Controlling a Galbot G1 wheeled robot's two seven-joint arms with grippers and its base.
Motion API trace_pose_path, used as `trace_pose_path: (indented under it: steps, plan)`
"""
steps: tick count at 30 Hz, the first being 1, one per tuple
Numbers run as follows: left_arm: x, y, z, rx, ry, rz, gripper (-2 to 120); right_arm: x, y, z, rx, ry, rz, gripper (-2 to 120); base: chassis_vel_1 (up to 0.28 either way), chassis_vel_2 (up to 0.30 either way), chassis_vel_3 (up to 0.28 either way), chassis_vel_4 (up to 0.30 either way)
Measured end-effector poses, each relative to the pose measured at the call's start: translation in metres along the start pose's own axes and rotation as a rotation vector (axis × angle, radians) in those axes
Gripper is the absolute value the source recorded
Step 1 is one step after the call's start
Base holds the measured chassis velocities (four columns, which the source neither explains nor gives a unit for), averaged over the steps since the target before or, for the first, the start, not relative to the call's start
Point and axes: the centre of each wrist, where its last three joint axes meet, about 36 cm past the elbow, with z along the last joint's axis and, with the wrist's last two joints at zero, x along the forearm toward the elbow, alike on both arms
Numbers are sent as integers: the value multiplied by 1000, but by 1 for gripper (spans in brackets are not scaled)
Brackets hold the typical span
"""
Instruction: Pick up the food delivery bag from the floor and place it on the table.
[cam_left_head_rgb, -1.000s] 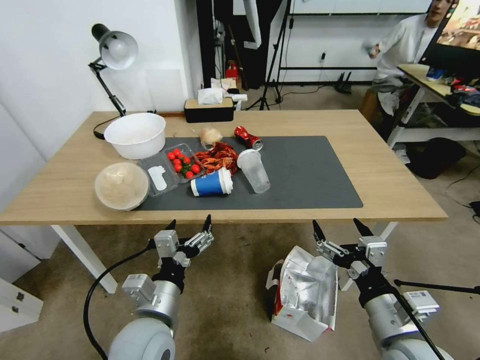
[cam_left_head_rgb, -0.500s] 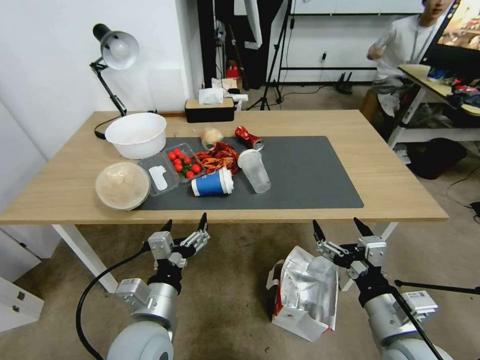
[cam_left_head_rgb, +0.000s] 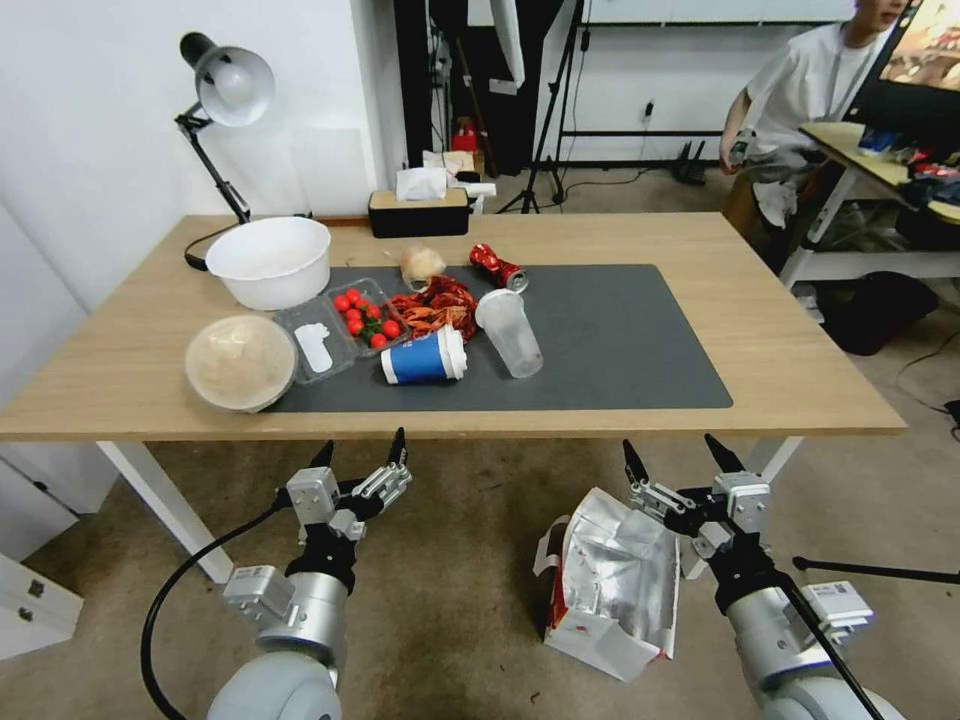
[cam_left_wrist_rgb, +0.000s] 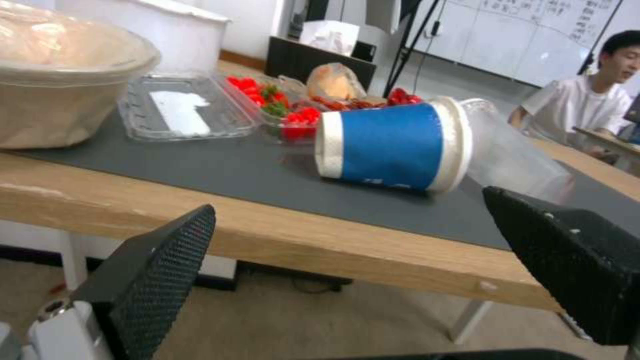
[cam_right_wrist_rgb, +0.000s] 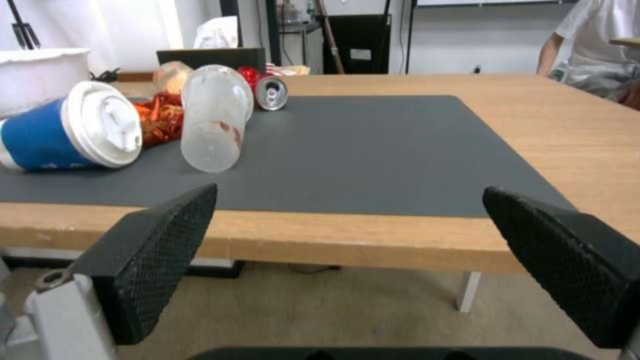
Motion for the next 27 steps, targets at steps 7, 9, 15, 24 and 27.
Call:
trace_pose_path:
  steps: [7, 9, 15, 24, 27]
  plan:
    - [2, 4, 7, -38, -20, -18, 100, -1, 0, 2, -2, 3, -6, 100, 0, 0, 0, 0]
    - [2, 6, 7, -47, -24, -21, 100, -2, -1, 3, -2, 2, -9, 100, 0, 0, 0, 0]
    - [4, 7, 10, -64, -24, -31, 100, -5, -1, 5, -2, 3, -15, 100, 0, 0, 0, 0]
    - [4, 10, 14, -83, -25, -43, 100, -7, -2, 9, -2, 10, -17, 100, 0, 0, 0, 0]
    - [5, 11, 14, -87, -27, -47, 100, -8, -1, 10, 3, 14, -16, 100, 0, 0, 0, 0]
